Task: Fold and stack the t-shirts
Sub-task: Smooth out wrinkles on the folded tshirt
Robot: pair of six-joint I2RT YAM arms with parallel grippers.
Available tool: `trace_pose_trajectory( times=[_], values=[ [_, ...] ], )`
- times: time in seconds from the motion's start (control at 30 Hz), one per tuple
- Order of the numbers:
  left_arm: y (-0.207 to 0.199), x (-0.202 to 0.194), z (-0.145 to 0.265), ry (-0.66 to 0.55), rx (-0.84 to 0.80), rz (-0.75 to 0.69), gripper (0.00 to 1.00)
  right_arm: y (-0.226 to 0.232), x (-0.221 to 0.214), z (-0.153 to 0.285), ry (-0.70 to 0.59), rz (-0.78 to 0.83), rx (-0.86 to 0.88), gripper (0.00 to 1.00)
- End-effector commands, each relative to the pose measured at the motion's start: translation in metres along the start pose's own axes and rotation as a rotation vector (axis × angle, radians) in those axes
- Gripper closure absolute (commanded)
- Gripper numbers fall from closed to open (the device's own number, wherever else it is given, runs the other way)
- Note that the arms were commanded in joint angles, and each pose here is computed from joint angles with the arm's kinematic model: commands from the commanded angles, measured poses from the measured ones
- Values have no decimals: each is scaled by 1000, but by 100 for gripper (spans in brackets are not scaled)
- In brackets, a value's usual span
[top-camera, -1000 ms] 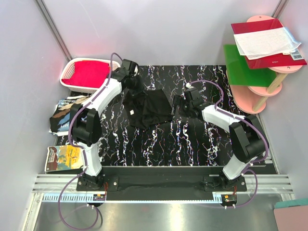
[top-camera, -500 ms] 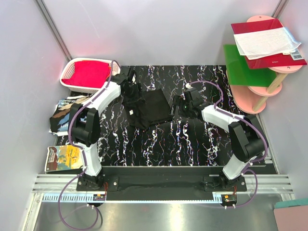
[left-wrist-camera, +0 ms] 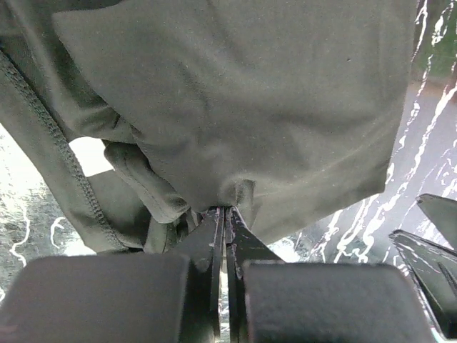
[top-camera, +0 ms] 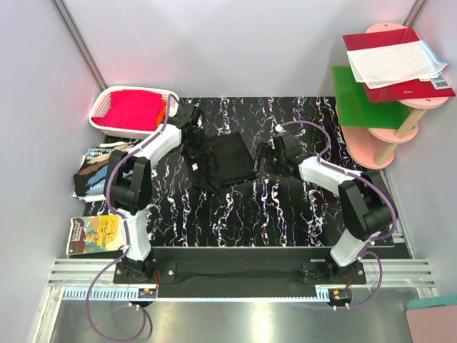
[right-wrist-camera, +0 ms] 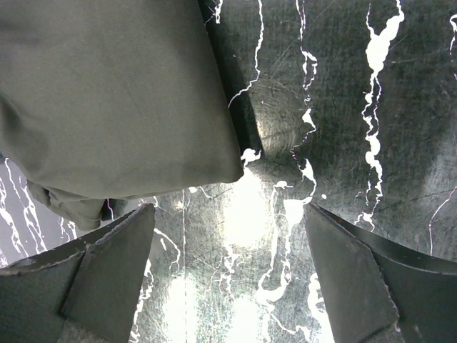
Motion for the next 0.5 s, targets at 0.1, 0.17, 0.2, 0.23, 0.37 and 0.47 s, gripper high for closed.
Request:
trace_pose_trajectory(
  times=[0.1, 0.17, 0.2, 0.23, 0.37, 0.47],
  values=[
    [-34, 37, 65, -206, -111, -58, 100, 4, 1, -3, -3, -11, 31, 7],
    [-33, 39, 79, -241, -95, -63, 100, 6, 1, -3, -2, -14, 39, 7],
    [-35, 40, 92, -269, -93, -68, 100, 6, 1, -2, -1, -12, 43, 7],
    [-31, 38, 95, -269, -78, -67, 100, 7, 0, -2, 1, -14, 47, 7],
    [-14, 16, 89, -205, -26, -63, 73, 25, 5, 11, -12, 12, 134, 7],
    [0, 3, 68, -146, 17, -41, 42, 36, 6, 17, -18, 35, 165, 7]
  ],
)
Point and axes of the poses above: each gripper's point midway between its finger pads, its own z axis back along the fingers, its own y axis along the line the jaws close on, x = y × z, the point moved 2 cm from there along z, back along the fingers, and after that the axes turned 6 degrees about -z, right-handed, at the moved point
